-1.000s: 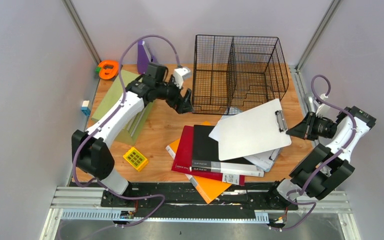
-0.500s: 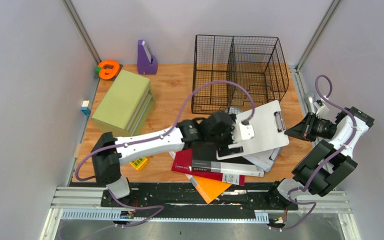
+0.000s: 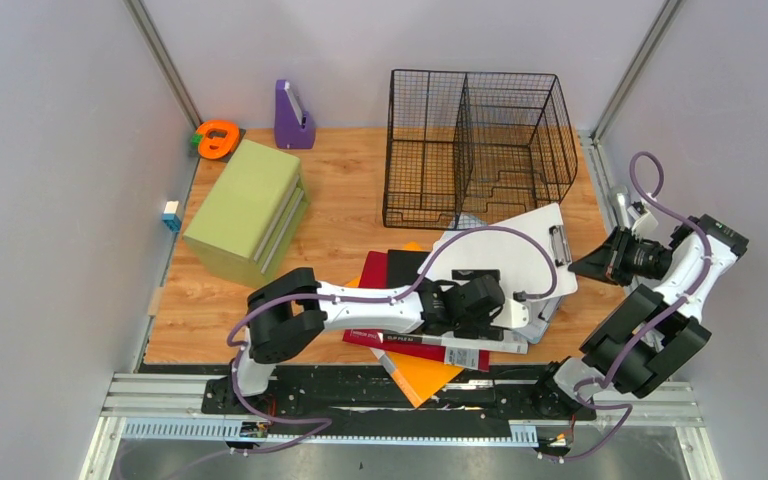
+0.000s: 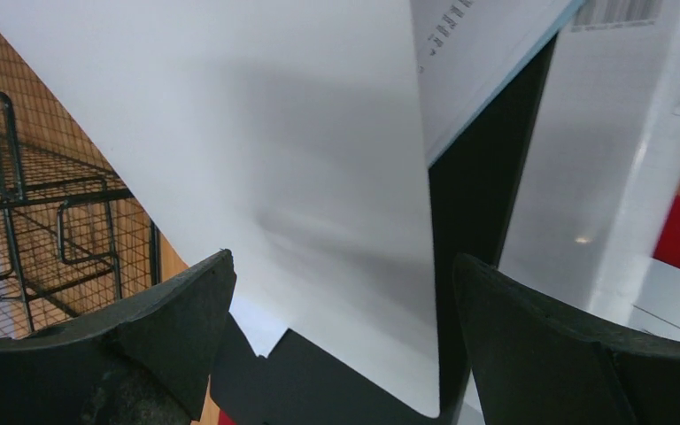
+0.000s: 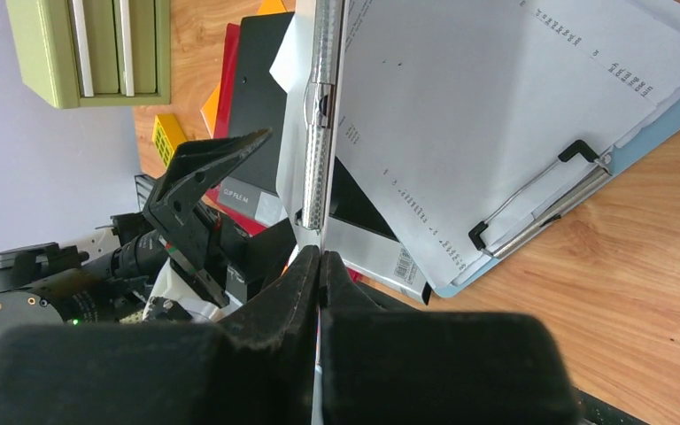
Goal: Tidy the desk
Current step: Pick up the folder from the center of the board.
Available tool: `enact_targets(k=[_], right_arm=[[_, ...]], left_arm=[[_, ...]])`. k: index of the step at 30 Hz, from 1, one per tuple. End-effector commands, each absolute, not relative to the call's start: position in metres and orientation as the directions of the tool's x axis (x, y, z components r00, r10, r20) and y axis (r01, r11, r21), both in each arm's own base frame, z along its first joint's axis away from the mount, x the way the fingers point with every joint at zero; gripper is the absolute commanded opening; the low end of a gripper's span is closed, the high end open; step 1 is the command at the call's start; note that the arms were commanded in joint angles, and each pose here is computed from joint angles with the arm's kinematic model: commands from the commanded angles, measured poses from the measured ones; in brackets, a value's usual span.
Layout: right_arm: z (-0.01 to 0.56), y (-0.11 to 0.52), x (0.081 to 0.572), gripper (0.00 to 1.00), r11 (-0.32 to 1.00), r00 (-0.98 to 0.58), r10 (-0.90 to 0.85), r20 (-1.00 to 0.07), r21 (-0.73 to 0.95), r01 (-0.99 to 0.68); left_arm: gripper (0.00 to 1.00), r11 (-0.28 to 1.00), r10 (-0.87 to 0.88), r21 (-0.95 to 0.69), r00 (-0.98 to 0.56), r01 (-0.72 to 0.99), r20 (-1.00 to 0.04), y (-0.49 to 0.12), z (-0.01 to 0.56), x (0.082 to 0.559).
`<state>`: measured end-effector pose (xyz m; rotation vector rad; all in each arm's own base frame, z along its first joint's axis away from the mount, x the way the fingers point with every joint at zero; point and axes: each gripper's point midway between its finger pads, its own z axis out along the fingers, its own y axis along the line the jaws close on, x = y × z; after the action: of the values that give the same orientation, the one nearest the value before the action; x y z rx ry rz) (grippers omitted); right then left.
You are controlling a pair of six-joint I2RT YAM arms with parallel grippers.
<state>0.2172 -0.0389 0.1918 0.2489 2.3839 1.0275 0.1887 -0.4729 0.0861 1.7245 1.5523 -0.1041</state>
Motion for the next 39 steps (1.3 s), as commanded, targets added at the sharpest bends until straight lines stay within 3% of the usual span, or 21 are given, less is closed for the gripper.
enact_targets(k=[1, 5, 11, 21, 23, 30, 39], right_arm=[[0.198, -0.034, 0.214, 0.0, 0.7, -0.833, 0.362, -0.418, 0.712, -0.053], [0.196, -0.033, 0.213, 0.0, 0.696, -0.837, 0.363, -0.408, 0.716, -0.047], [0.194, -0.032, 0.212, 0.0, 0.691, -0.838, 0.364, -0.406, 0.721, -0.049], [0.186, -0.033, 0.213, 0.0, 0.668, -0.851, 0.369, -0.374, 0.743, -0.037], [0.184, -0.033, 0.214, 0.06, 0.662, -0.854, 0.372, -0.364, 0.749, -0.032], [0.168, -0.038, 0.217, 0.36, 0.613, -0.877, 0.389, -0.283, 0.79, 0.017], [0.134, -0.043, 0.224, 0.39, 0.487, -0.904, 0.411, -0.12, 0.867, 0.107]], left_arm=[[0.99, 0.165, 0.758, 0.601, 0.29, 0.782, -0.585, -0.495, 0.109, 0.212], [0.93, 0.19, 0.757, 0.643, 0.307, 0.742, -0.577, -0.494, 0.105, 0.221], [0.72, 0.197, 0.755, 0.664, 0.321, 0.721, -0.572, -0.492, 0.105, 0.224], [0.15, 0.198, 0.771, 0.66, 0.3, 0.725, -0.561, -0.483, 0.12, 0.223], [0.03, 0.201, 0.776, 0.674, 0.305, 0.71, -0.553, -0.481, 0.126, 0.224], [0.0, 0.243, 0.772, 0.735, 0.333, 0.633, -0.542, -0.479, 0.14, 0.231], [0.0, 0.258, 0.788, 0.835, 0.395, 0.486, -0.473, -0.484, 0.142, 0.225]])
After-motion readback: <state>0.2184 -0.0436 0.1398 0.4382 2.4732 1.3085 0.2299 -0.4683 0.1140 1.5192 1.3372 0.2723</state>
